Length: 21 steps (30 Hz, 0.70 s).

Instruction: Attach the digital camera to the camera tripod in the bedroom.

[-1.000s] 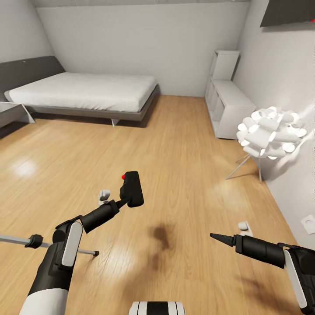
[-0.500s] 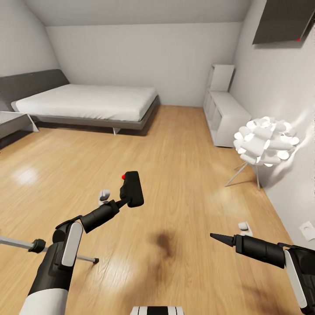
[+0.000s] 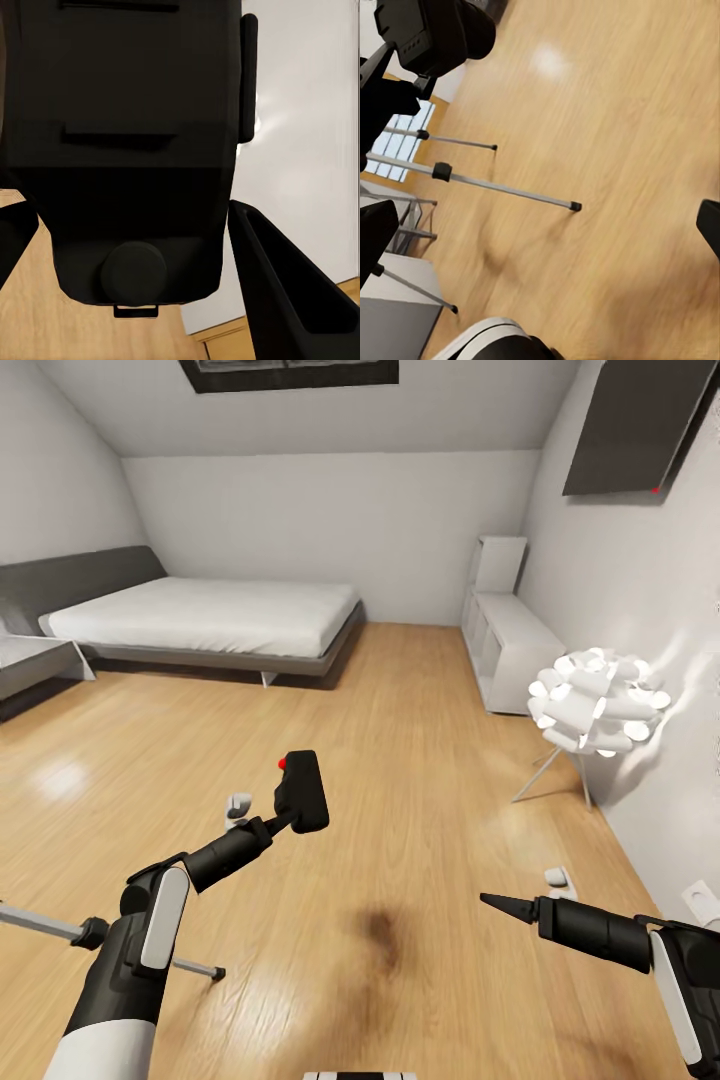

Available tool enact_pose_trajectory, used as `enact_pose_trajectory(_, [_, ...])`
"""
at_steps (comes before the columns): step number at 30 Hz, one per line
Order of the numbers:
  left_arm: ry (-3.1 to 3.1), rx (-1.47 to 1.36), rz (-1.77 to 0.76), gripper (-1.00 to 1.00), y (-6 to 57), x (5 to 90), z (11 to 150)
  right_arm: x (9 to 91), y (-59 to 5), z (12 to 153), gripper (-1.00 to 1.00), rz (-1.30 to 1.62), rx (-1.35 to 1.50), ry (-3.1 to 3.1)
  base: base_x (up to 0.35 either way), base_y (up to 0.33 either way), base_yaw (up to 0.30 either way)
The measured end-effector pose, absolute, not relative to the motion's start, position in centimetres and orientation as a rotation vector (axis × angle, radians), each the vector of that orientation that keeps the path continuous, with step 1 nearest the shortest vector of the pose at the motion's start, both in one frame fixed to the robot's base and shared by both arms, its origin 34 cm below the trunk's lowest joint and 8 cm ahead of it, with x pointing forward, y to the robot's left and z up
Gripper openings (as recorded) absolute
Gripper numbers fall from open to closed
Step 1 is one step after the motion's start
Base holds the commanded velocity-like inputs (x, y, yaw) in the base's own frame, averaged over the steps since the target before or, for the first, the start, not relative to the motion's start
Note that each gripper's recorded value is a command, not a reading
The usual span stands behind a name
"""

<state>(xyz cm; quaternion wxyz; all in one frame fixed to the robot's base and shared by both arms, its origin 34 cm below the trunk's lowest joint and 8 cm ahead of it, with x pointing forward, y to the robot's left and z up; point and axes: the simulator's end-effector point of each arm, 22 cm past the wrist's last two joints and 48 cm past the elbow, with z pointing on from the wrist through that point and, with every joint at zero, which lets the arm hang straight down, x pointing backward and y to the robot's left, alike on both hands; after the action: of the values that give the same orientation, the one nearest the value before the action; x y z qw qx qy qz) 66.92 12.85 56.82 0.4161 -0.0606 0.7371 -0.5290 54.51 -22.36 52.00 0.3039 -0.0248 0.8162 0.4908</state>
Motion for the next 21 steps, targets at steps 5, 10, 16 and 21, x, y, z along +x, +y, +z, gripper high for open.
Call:
enact_pose_trajectory(5, [1.847, -0.144, -1.311, -1.0, 12.9, 66.9, 57.7, 54.5, -22.4, 53.0, 1.0, 1.294, -0.079, 2.145, 0.0, 0.0, 0.0])
enact_pose_trajectory(10, [1.853, -0.143, -1.279, -1.0, 13.2, 66.9, 58.3, 54.4, -22.4, 54.0, 1.0, 1.288, -0.092, 2.128, 0.0, 0.0, 0.0])
enact_pose_trajectory(16, [1.921, -0.202, -1.144, -1.0, 14.8, 67.7, 57.4, 54.3, -22.4, 55.2, 1.0, 1.28, -0.107, 2.108, 0.0, 0.0, 0.0])
enact_pose_trajectory(21, [1.939, -0.228, -1.085, -1.0, 15.6, 67.9, 57.7, 54.2, -22.4, 56.2, 1.0, 1.274, -0.119, 2.09, 0.0, 0.0, 0.0])
